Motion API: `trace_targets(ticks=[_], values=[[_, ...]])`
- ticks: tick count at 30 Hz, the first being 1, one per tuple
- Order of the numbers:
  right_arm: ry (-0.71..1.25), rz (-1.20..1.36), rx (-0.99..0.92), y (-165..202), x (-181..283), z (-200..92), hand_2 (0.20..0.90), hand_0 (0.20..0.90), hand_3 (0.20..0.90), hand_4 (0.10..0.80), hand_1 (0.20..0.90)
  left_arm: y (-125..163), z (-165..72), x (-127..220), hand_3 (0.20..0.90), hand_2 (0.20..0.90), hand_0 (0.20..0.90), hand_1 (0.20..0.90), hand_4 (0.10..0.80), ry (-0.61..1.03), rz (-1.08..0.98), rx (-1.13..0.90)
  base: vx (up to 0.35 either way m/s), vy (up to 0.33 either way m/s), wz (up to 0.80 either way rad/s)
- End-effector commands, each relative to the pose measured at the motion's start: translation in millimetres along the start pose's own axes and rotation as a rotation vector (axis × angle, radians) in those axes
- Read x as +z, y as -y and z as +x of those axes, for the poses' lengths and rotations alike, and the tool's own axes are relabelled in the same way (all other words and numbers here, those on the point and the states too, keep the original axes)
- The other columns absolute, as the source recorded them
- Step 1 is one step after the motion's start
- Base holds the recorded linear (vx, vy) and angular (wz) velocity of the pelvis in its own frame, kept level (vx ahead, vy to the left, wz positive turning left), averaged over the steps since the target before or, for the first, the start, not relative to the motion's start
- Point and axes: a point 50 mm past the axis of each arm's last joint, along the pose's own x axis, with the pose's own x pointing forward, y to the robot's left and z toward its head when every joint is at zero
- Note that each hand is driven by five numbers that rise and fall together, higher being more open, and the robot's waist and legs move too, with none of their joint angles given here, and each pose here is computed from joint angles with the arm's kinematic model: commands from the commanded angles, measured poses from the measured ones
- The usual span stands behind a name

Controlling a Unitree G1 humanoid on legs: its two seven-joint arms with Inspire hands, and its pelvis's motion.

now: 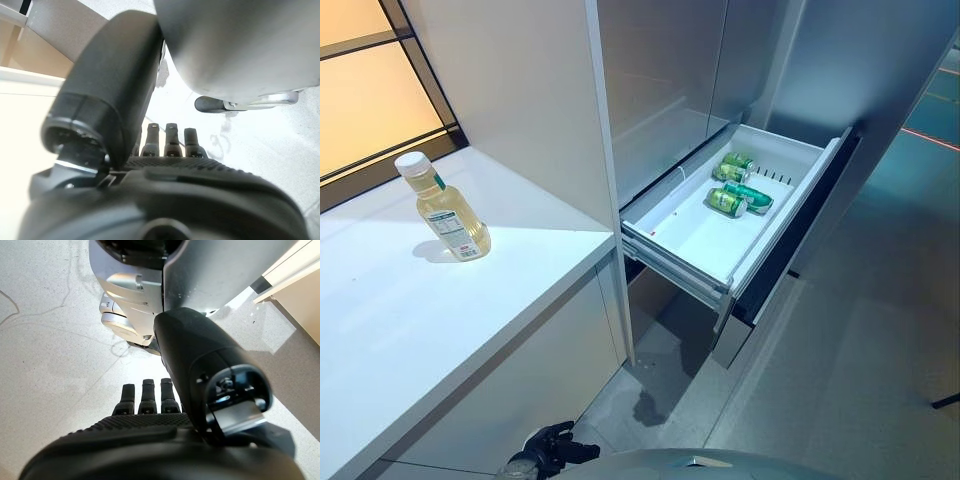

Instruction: Put drinks into fridge and close the fridge

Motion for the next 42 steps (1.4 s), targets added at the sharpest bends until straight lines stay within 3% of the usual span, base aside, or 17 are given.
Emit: trace_targets(ticks=[1, 22, 25, 34, 42], values=[[0.036, 0.001, 0.090, -28, 18, 2, 0.900, 0.900, 0.900, 0.800, 0.900, 4, 4, 26, 0.900, 0.900, 0.900, 0.900, 0.800, 0.099, -0.019, -0.019, 0.000, 0.000, 0.00], [0.043, -0.008, 0.097, -27, 20, 1, 0.900, 0.900, 0.900, 0.800, 0.900, 17, 0, 64, 0.900, 0.900, 0.900, 0.900, 0.800, 0.323, 0.053, -0.141, 0.000, 0.000, 0.00], [0.043, -0.012, 0.096, -27, 21, 1, 0.900, 0.900, 0.900, 0.800, 0.900, 20, -2, 73, 0.900, 0.900, 0.900, 0.900, 0.800, 0.376, 0.167, -0.131, 0.000, 0.000, 0.00], [0.052, -0.075, 0.087, -21, 26, 0, 0.900, 0.900, 0.900, 0.800, 0.900, 38, -12, 115, 0.900, 0.900, 0.900, 0.900, 0.800, 0.617, 0.781, -0.064, -0.008, 0.010, -0.03], [0.060, -0.109, 0.071, -13, 32, -1, 0.900, 0.900, 0.900, 0.800, 0.900, 46, -35, 174, 0.900, 0.900, 0.900, 0.900, 0.800, 0.837, 1.024, 0.005, -0.014, 0.016, -0.05]])
